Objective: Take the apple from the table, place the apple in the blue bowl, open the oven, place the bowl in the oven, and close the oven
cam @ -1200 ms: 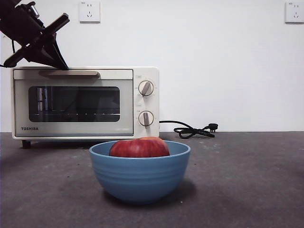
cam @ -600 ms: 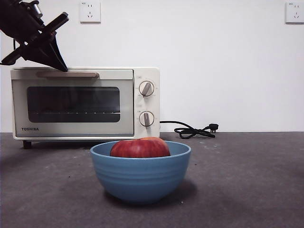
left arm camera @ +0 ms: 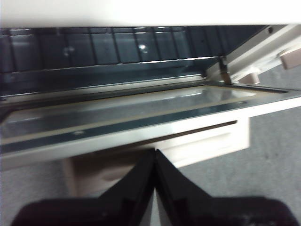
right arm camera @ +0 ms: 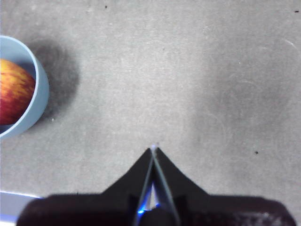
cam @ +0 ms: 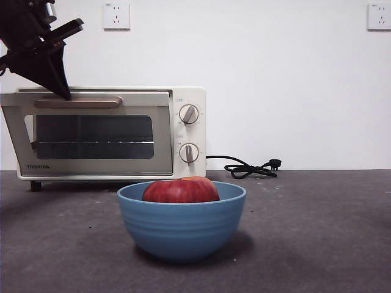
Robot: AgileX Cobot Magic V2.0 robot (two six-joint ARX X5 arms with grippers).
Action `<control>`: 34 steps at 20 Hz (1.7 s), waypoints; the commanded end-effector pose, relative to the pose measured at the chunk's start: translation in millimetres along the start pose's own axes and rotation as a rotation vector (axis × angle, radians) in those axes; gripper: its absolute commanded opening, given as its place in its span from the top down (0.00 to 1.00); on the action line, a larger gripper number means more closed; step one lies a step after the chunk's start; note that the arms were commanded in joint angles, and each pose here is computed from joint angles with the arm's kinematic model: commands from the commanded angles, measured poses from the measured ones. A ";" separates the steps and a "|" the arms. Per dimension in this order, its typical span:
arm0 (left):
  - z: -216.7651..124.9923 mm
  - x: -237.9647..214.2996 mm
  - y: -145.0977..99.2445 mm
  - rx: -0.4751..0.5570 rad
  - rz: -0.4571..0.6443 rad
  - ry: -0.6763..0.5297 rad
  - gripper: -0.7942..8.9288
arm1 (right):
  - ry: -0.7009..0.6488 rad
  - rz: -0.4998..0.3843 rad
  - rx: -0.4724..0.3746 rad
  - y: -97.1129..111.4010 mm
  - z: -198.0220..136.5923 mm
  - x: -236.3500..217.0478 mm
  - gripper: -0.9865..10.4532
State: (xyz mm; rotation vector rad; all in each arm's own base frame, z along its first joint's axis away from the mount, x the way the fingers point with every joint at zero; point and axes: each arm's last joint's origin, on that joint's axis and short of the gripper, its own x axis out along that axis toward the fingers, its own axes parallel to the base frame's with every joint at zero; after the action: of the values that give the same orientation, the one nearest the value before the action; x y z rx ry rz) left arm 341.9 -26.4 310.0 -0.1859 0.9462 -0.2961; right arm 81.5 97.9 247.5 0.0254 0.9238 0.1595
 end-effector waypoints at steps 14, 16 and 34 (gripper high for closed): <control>-55.3 41.3 6.4 -0.022 0.029 0.104 0.92 | 0.001 -0.007 -0.041 -0.5 -1.7 1.8 0.92; -55.4 41.8 4.2 -0.016 0.026 0.105 0.92 | 0.001 -0.007 -0.041 -0.4 -1.7 1.8 0.92; -107.0 68.6 -18.1 0.027 -0.023 0.178 0.92 | 0.024 -0.022 -0.053 -2.3 -3.8 1.8 0.92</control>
State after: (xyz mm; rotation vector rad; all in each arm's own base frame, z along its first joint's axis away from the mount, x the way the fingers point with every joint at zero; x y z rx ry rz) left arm 289.1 -68.3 199.2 -0.1477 1.1266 -0.3503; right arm 80.2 96.0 246.2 -0.0258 0.9400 0.1652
